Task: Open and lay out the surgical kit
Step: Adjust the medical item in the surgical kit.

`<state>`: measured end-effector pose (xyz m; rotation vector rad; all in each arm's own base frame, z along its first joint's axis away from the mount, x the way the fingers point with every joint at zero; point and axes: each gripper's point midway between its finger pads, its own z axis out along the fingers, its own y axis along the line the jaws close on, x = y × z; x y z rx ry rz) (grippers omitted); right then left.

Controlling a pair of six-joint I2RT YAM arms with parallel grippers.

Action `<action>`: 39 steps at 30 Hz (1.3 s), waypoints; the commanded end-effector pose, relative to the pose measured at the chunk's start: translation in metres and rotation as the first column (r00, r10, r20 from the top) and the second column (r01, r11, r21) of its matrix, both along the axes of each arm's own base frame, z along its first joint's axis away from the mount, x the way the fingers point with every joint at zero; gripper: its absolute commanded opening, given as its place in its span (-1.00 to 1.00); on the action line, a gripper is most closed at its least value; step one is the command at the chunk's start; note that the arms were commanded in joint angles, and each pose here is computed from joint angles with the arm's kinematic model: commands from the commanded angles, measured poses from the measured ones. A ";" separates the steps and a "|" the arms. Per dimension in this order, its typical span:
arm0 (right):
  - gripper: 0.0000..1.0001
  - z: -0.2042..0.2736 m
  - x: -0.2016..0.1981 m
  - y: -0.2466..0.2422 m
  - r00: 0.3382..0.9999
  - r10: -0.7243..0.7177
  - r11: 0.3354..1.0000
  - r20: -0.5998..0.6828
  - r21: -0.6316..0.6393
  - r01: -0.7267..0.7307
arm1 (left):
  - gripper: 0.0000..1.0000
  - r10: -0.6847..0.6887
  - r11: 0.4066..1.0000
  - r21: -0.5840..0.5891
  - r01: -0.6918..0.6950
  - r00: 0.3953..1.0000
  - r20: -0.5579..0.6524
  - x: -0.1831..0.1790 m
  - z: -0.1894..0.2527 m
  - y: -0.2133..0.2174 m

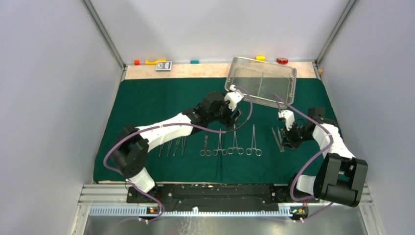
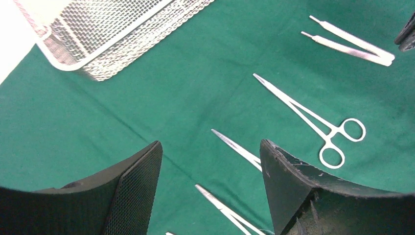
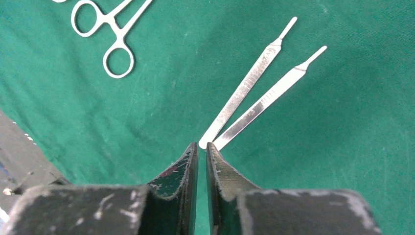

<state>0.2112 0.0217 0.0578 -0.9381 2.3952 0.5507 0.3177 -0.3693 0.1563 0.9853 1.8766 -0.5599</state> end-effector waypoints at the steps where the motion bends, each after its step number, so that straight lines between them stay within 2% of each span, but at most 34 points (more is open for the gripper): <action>1: -0.88 -0.013 0.017 -0.005 0.995 0.067 0.993 0.071 -0.103 -0.059 | 0.57 0.023 1.000 -0.009 -0.021 0.984 0.174 0.013 0.031 0.018; 5: -1.00 -0.021 0.016 -0.006 0.995 0.082 0.989 0.053 -0.124 -0.075 | 0.57 0.034 0.999 -0.020 -0.031 0.984 0.176 0.016 0.034 0.023; 19: -1.00 -0.037 0.013 -0.009 0.993 0.110 0.974 0.029 -0.203 -0.102 | 0.57 0.060 0.997 -0.058 -0.051 0.986 0.158 0.023 0.042 0.028; 39: -1.00 -0.042 0.004 -0.006 0.991 0.136 0.963 0.009 -0.236 -0.130 | 0.57 0.078 0.994 -0.087 -0.066 0.987 0.140 0.027 0.047 0.034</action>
